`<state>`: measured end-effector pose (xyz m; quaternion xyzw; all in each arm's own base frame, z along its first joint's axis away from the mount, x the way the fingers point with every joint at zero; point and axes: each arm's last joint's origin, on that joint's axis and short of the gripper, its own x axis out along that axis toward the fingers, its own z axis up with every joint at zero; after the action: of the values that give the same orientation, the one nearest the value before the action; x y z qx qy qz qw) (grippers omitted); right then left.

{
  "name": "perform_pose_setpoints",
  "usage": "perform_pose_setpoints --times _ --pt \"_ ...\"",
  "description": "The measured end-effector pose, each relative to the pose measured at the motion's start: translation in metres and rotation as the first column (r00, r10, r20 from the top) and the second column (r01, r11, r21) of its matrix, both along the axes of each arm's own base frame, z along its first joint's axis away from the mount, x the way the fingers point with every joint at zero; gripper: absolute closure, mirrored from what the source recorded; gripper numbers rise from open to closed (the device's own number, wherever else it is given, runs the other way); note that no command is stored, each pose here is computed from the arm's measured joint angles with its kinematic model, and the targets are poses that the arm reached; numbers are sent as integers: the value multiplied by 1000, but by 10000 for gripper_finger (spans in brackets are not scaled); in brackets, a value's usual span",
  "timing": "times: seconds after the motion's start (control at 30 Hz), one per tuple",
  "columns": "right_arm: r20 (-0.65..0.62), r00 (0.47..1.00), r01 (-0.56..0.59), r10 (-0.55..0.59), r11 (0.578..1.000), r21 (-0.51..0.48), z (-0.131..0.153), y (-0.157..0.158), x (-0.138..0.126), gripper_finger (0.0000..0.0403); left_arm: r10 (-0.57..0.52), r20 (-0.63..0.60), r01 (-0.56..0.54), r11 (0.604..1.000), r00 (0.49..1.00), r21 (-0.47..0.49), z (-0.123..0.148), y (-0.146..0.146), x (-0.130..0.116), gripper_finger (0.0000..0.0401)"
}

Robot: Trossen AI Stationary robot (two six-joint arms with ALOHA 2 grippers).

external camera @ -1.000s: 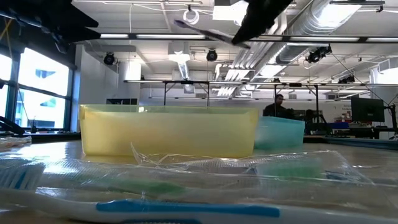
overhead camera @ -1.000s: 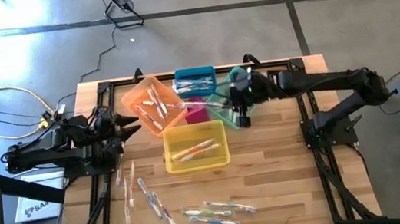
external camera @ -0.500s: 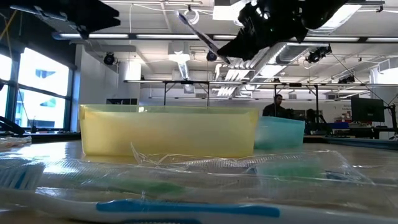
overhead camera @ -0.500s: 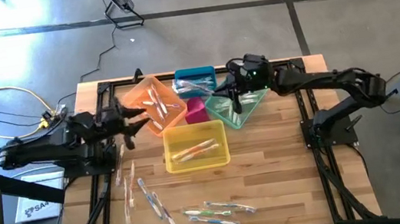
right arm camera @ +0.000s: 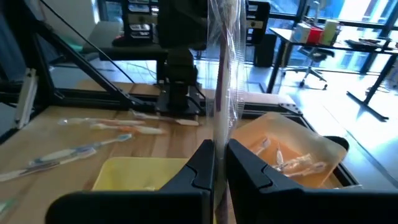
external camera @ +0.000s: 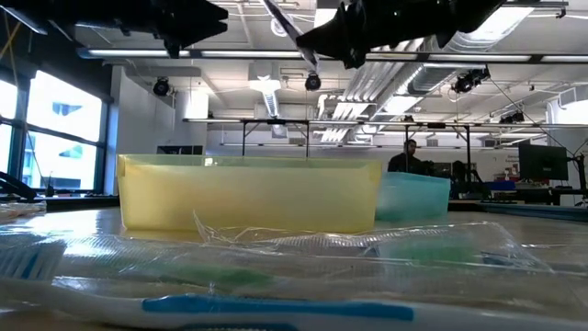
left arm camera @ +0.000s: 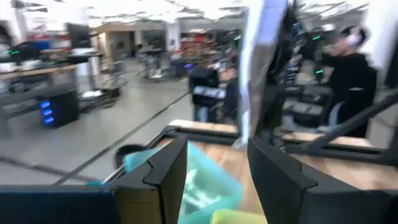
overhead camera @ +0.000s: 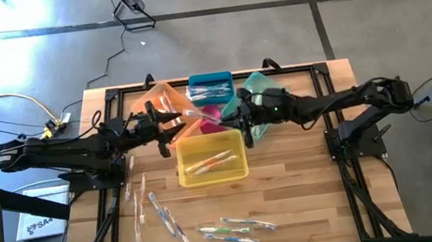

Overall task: Pick & Place Toothbrushes
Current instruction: Put the purple toothbrush into the orange bin

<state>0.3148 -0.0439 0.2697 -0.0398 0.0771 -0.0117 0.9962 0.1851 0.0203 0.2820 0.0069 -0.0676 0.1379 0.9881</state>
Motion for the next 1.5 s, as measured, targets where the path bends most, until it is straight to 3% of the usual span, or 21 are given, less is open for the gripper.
perform_pose_setpoints --times 0.27,0.73,0.93,1.1,1.3,1.5 --pt "-4 999 44 -44 999 -17 0 22 3 388 -218 77 212 974 973 81 2 -6 13 237" --pt "-4 999 44 -44 999 -22 0 27 3 388 -202 138 191 977 969 93 7 -5 15 237" --pt "-5 999 43 -43 999 -22 0 27 3 388 -198 101 189 978 975 90 7 -3 32 237" --pt "-24 999 39 -40 999 -21 -2 27 3 388 -129 69 122 988 989 96 7 0 46 237" --pt "-59 997 40 -41 999 -18 -5 27 2 388 -202 70 194 975 977 113 14 -2 56 237" --pt "-56 998 40 -41 999 -18 -5 27 2 388 -203 36 199 975 978 95 11 -1 62 237"
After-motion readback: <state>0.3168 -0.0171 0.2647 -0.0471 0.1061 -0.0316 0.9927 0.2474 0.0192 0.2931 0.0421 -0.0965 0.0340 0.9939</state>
